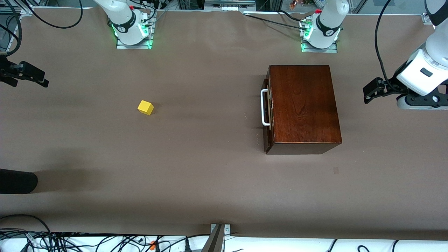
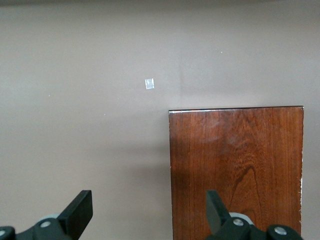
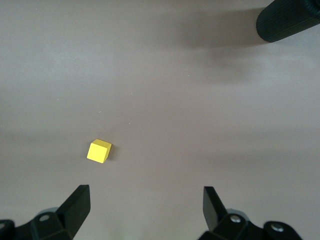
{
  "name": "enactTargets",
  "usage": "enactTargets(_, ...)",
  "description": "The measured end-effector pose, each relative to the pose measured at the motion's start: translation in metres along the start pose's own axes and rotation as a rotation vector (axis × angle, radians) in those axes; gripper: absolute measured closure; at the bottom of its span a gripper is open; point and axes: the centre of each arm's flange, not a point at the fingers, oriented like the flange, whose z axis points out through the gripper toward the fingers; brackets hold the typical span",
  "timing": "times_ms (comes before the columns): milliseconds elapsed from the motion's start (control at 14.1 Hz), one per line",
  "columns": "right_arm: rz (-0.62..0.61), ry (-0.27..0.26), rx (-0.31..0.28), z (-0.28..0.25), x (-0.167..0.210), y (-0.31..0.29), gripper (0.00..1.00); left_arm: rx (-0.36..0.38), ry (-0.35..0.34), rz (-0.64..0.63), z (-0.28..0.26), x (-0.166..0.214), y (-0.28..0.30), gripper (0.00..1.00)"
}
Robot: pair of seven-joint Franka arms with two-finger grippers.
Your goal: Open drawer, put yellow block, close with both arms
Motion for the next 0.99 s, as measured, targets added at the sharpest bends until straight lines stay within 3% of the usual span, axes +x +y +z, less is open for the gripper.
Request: enactTargets(992, 0.0, 0.0, 0.0, 0.0, 0.0, 0.0, 0.0, -0.005, -0.027, 0.059, 0.004, -0.002, 0.004, 0.0)
